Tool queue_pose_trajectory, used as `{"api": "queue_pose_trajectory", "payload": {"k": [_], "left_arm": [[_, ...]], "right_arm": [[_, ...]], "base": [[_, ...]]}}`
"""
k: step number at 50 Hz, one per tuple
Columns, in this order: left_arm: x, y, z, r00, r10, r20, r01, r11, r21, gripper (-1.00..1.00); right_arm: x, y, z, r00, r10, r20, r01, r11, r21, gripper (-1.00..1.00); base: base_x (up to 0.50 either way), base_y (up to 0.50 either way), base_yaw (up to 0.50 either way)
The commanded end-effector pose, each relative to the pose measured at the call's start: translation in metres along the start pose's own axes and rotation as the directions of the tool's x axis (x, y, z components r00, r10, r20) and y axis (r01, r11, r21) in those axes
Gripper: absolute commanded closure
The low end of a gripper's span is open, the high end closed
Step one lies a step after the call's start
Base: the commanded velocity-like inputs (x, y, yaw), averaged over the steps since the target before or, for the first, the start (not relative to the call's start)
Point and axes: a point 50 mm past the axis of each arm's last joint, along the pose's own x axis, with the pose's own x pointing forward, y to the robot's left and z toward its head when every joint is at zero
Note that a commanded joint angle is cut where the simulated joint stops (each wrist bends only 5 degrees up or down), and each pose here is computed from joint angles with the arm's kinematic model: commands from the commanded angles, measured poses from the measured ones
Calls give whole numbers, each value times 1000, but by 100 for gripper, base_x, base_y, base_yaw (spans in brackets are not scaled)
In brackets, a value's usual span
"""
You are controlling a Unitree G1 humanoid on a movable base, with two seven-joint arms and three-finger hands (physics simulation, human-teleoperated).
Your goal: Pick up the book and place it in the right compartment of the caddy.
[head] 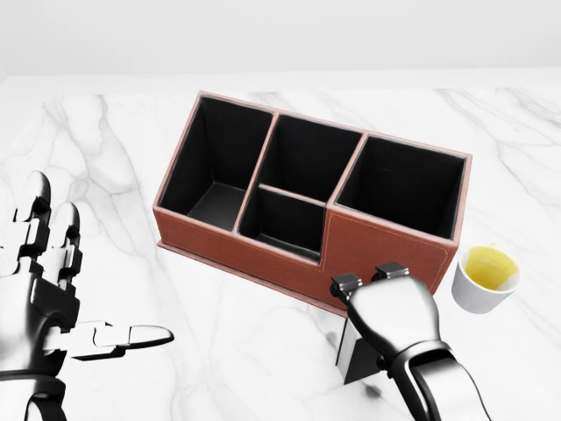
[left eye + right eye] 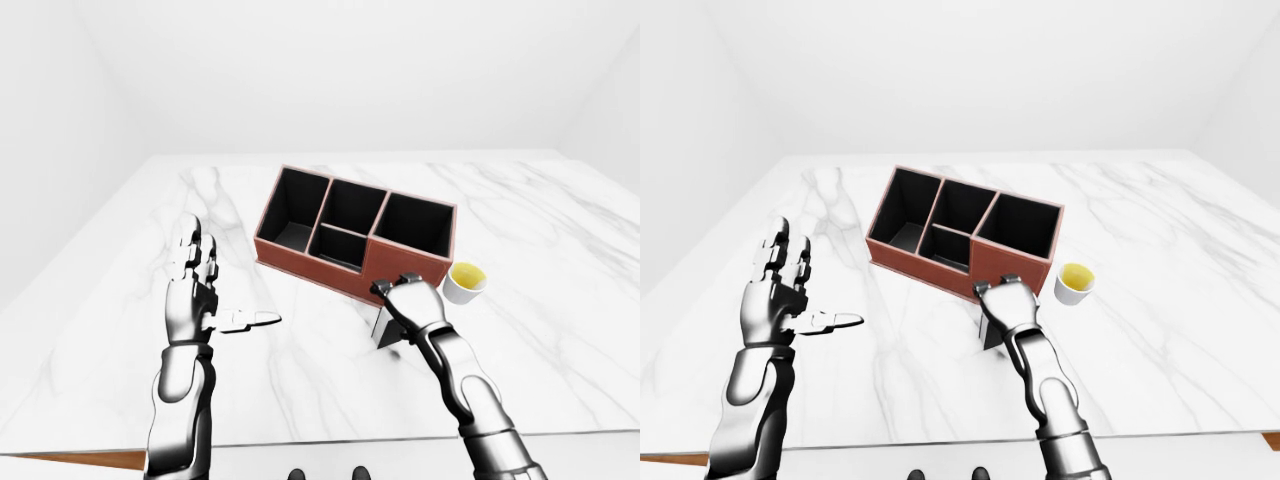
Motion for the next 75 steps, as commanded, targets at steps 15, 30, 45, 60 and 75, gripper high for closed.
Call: {"api": "queue_pose_trajectory", "payload": {"k": [15,30,45,60,75], "left_arm": [[0,-1,-1,1000,-3,-3,3,1000,4,-100],[0,-1,-2,1000,-3,-5,3,1000,4,-100],[-1,-1,-2,1000,-5,-10,5,1000,6,-100],[-1,-1,-3,1000,-7,-11,8,1000,9,-100],[-1,-2,-3,1000,-11,-8,11,1000,7,-100]], "right_arm": [[9,14,-1,999,33,0,-33,999,-23,-25],[15,24,-7,998,57,-10,-58,998,-31,-25],[16,30,-11,997,75,-20,-75,997,-33,-25],[12,45,-15,992,123,-32,-125,991,-56,-25],[0,58,-18,976,214,-47,-216,976,-39,100]], "base": [[0,0,0],[0,0,0],[0,0,0],[0,0,0],[0,0,0]]}}
